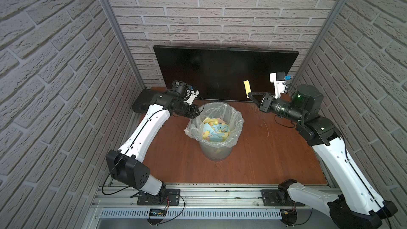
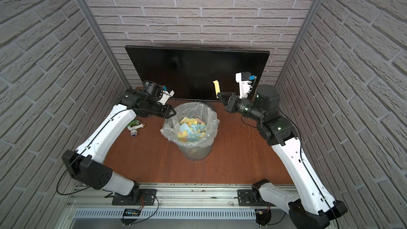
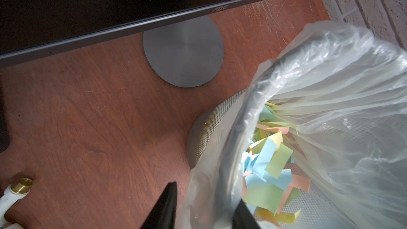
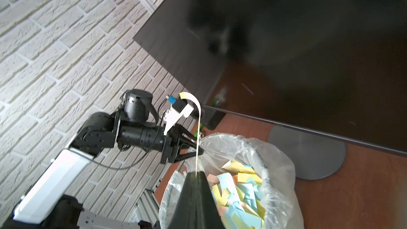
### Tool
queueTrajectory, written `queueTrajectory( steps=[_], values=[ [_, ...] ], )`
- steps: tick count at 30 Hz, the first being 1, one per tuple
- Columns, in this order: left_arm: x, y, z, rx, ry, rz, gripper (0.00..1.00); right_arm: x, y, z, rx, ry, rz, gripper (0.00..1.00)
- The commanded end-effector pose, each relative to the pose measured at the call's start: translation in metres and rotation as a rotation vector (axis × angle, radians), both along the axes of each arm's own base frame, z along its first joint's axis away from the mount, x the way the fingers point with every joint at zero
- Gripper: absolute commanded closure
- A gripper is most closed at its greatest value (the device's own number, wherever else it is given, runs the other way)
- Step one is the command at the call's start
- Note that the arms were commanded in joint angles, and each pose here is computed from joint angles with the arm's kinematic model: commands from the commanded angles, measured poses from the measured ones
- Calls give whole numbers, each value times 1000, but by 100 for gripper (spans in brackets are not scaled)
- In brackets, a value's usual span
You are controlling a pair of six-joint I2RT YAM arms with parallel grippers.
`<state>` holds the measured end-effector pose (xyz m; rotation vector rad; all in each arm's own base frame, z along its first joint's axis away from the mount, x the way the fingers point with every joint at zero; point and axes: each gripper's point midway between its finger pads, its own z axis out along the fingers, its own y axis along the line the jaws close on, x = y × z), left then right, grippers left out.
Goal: Remove the sticky note from the monitor
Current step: Tear off the sticky note from the monitor, then place the sticky note in the trash bin.
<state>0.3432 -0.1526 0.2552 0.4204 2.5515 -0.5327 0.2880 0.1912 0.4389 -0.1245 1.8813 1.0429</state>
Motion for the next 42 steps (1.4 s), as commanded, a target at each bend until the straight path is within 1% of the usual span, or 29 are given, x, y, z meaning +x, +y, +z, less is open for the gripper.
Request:
queueTrajectory(
  steps=[1,5,10,11,19,24,31,34,42],
  values=[
    [3,6,11,-1,-35,15,62,-9,15,-8,-73,-41,39,97],
    [3,6,12,0,-37,15,63,-18,37,-30,-154,-26,99,97],
    [3,6,12,2,-38,16,63,-27,73,-74,-329,26,180,97],
    [3,6,12,1,-38,16,63,-28,79,-87,-381,44,188,97],
    [1,6,13,-1,-42,15,62,-21,106,-138,-573,113,232,97],
    [1,7,13,-1,-43,17,62,-13,115,-153,-658,118,219,97],
    [1,7,14,-2,-44,16,62,0,107,-161,-753,126,152,97],
    [1,7,14,-3,-45,16,62,2,105,-166,-780,133,146,96],
    [1,7,15,-5,-47,17,62,4,103,-177,-821,154,145,91]
  ],
)
